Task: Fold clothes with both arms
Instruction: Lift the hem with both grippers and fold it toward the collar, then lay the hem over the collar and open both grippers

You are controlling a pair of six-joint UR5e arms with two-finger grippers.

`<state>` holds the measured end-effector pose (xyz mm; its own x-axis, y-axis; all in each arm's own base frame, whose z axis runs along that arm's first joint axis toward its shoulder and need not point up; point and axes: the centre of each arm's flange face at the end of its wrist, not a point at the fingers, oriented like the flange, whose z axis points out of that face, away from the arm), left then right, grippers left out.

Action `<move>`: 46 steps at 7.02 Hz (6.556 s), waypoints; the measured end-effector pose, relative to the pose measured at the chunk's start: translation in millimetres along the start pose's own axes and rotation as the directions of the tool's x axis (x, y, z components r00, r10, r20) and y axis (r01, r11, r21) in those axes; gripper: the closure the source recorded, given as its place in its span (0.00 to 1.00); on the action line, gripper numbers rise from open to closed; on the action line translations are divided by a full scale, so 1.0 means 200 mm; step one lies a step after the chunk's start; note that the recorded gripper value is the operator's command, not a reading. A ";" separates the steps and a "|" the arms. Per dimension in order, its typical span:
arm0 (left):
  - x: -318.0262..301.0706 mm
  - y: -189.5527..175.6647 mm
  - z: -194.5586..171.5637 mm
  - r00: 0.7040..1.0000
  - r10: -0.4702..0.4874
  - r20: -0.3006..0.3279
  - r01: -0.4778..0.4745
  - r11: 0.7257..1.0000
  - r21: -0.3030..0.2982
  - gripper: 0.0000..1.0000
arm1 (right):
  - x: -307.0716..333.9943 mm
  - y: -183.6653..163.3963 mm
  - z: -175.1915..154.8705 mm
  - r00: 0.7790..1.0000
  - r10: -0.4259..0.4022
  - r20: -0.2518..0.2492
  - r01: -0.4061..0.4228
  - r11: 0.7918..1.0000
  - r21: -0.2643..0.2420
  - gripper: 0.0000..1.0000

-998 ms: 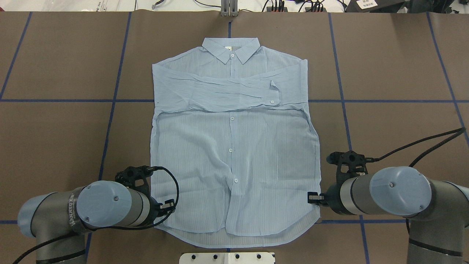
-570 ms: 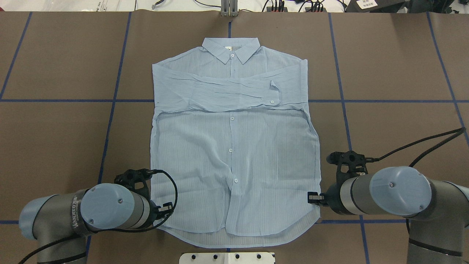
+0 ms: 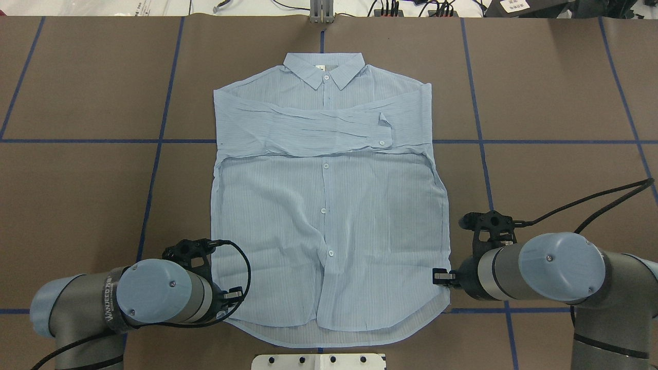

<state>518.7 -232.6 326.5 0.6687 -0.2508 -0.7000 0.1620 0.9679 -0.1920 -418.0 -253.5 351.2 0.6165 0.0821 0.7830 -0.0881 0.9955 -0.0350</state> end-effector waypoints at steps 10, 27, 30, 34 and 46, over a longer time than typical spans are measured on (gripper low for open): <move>-0.10 -0.16 -0.27 0.996 0.066 -0.058 -0.063 0.997 0.049 1.00 | 0.06 -0.23 -0.18 0.996 0.072 0.048 -0.071 0.997 -0.030 1.00; 0.05 -1.11 -0.93 0.969 0.065 -0.236 -0.023 0.984 0.177 1.00 | -0.08 -1.47 -0.60 0.951 0.244 0.188 -0.272 0.952 0.141 1.00; 0.21 -1.56 -0.87 0.968 0.054 -0.244 0.009 0.969 0.247 1.00 | -0.20 -1.88 -0.55 0.951 0.270 0.153 -0.292 0.945 0.148 1.00; 0.19 -2.04 -0.57 0.964 0.052 -0.262 0.029 0.955 0.295 1.00 | -0.22 -2.07 -0.40 0.960 0.266 0.086 -0.276 0.951 0.138 1.00; 0.16 -2.24 -0.33 0.969 0.038 -0.243 0.037 0.954 0.297 0.20 | -0.22 -2.21 -0.22 0.963 0.268 0.010 -0.267 0.955 0.132 0.00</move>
<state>420.0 -674.7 343.7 0.4782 -0.2098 -0.8528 0.3950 0.9187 -0.0045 -370.8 -694.7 305.0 0.5626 0.3454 0.7511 -0.3518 0.9222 -0.1606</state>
